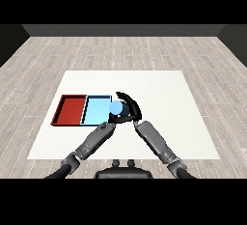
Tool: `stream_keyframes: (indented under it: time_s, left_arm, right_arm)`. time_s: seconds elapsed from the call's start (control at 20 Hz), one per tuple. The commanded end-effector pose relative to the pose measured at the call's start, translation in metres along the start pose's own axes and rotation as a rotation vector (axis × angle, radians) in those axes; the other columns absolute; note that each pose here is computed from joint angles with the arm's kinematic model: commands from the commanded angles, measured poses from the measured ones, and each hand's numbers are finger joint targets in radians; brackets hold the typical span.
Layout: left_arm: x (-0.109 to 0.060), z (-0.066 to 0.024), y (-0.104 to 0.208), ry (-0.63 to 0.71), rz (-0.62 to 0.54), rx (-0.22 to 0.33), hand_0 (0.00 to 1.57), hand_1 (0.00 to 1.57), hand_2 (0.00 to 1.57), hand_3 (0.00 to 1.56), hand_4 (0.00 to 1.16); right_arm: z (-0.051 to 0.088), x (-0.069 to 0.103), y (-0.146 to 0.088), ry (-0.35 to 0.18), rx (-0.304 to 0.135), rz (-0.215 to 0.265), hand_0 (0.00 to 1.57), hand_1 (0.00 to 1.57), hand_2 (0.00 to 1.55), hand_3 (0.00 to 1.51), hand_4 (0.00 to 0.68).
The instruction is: Pick the blue can and put it in the blue box
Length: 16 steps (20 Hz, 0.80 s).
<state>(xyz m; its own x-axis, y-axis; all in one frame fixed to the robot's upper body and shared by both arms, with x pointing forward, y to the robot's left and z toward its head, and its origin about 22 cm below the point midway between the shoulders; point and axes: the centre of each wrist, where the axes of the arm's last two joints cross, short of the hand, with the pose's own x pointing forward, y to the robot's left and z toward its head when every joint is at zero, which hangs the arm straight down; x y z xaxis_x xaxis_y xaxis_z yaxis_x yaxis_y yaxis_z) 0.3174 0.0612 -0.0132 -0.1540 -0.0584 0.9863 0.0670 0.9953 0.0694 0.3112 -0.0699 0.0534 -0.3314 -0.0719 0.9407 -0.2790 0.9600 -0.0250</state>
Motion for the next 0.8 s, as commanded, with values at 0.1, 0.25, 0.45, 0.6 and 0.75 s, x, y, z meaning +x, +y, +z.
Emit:
stream_keyframes:
  time_s: [0.1,0.25,0.45,0.6,0.75]
  left_arm:
    - [0.008,0.0004,-0.007,0.007,0.018,0.014,1.57,1.57,1.57,1.48,1.14]
    - [-0.013,0.0089,0.002,0.000,0.000,0.010,1.57,1.57,1.57,1.49,1.15]
    - [-0.006,0.0054,0.003,0.000,0.020,0.032,1.57,1.57,1.57,1.49,1.15]
    - [-0.009,-0.0057,0.013,0.037,0.038,0.061,1.57,1.57,1.57,1.49,1.14]
    - [-0.014,0.0091,0.018,-0.020,0.010,0.105,1.57,1.57,1.57,1.49,1.14]
  right_arm:
    - [0.004,-0.017,-0.018,-0.002,0.001,0.027,0.00,0.00,0.00,0.00,0.000]
    - [-0.004,-0.003,-0.011,0.000,-0.060,0.006,0.00,0.00,0.00,0.00,0.000]
    - [-0.010,0.009,-0.042,-0.017,-0.126,-0.072,0.00,0.00,0.00,0.00,0.000]
    - [-0.005,0.031,-0.061,-0.060,-0.144,-0.173,0.00,0.00,0.00,0.00,0.000]
    - [0.012,0.042,-0.085,-0.139,-0.133,-0.188,0.00,0.00,0.00,0.00,0.000]
